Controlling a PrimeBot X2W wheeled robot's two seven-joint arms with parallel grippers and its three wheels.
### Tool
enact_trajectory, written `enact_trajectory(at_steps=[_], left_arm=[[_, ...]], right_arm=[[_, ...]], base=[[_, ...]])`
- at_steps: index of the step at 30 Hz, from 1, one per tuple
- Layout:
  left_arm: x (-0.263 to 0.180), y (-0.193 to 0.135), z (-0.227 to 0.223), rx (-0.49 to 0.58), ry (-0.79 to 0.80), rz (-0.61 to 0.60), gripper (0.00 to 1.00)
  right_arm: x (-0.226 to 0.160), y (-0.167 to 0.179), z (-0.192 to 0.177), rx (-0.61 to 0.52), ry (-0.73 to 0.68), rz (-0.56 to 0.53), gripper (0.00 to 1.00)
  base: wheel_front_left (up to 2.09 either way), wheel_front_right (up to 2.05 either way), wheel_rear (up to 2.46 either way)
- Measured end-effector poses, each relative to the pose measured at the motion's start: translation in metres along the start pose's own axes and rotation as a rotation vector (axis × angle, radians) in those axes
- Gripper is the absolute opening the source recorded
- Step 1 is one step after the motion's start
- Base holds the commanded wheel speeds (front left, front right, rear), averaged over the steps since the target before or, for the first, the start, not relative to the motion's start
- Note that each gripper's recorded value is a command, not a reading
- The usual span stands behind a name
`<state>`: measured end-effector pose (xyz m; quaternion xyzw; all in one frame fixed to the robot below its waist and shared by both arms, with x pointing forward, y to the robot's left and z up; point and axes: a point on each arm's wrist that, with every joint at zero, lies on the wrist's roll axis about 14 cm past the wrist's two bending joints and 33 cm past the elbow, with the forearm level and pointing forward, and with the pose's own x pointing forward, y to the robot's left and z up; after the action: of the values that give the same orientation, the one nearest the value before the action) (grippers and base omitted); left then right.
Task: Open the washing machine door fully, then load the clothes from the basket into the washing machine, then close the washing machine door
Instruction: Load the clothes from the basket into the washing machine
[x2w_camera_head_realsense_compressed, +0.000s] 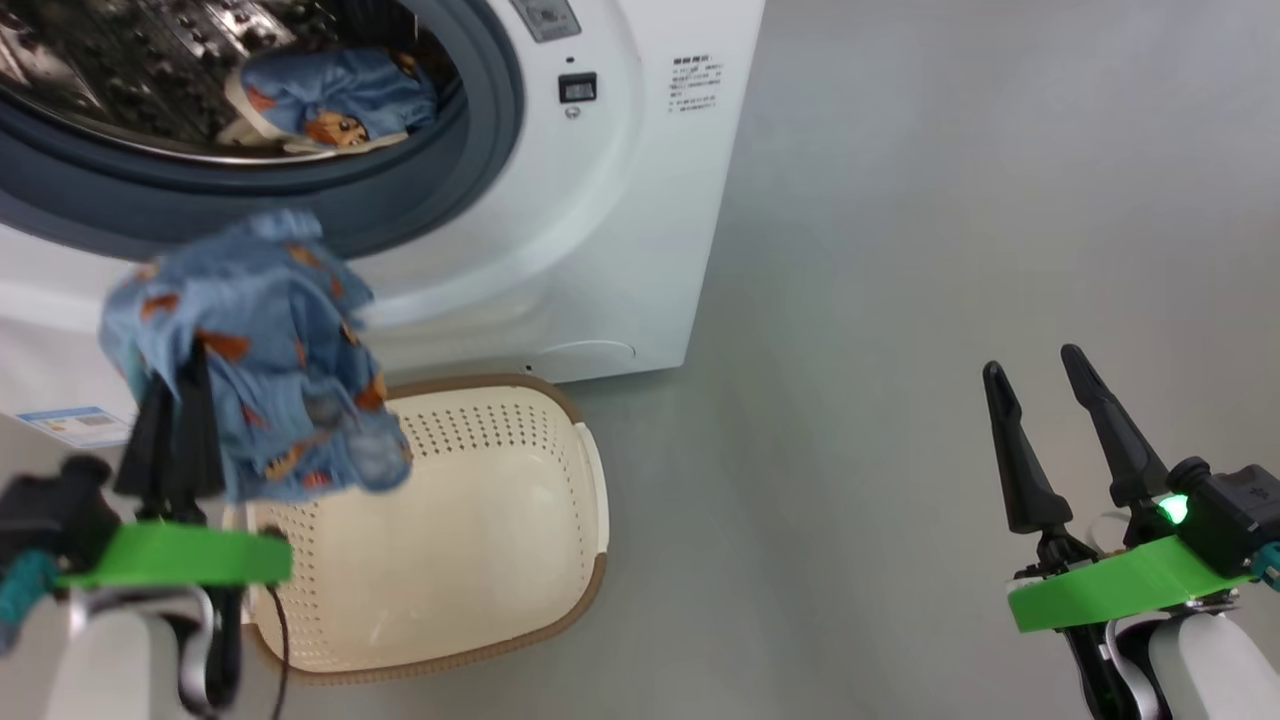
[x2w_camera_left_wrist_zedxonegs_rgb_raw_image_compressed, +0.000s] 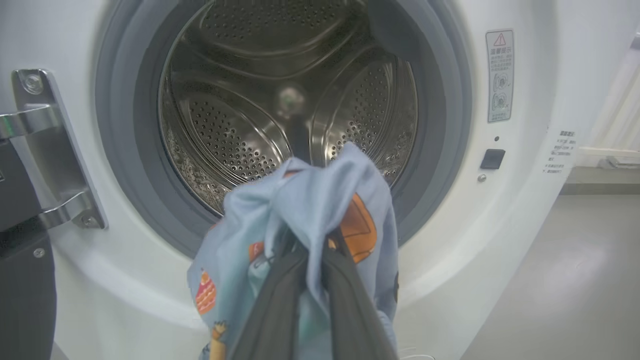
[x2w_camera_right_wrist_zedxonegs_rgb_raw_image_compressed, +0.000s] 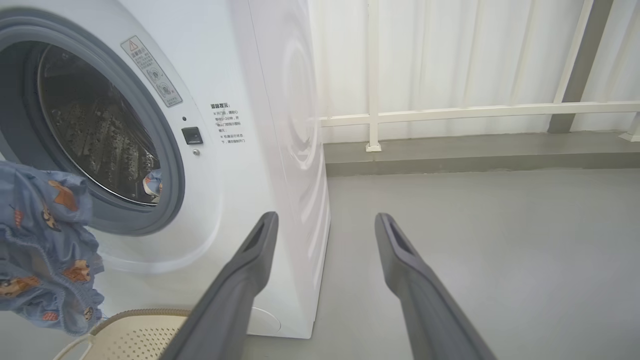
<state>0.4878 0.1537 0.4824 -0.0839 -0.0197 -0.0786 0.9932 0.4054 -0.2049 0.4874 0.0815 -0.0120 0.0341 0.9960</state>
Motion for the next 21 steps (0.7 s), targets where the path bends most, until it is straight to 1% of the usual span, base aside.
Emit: enact_trajectory(at_steps=[14,16,17,21], left_arm=[[0.105,0.008,0.026,0.036,-0.072,-0.018,0.00],[0.119,0.010,0.024,0.041,-0.063,-0.016,0.00],[0.119,0.010,0.024,0.041,-0.063,-0.016,0.00],[0.151,0.008,0.006,0.068,-0.009,-0.019,0.00]], right_arm=[[0.014,-0.004,-0.018,0.012,0.036,-0.023,1.00],[0.018,-0.004,-0.019,0.015,0.037,-0.024,1.00],[0.018,-0.004,-0.019,0.015,0.037,-0.024,1.00],[0.031,-0.007,-0.025,0.014,0.039,-0.027,1.00]], base=[[0.00,0.00,0.00],[0.00,0.00,0.00],[0.00,0.00,0.00],[0.00,0.00,0.00]])
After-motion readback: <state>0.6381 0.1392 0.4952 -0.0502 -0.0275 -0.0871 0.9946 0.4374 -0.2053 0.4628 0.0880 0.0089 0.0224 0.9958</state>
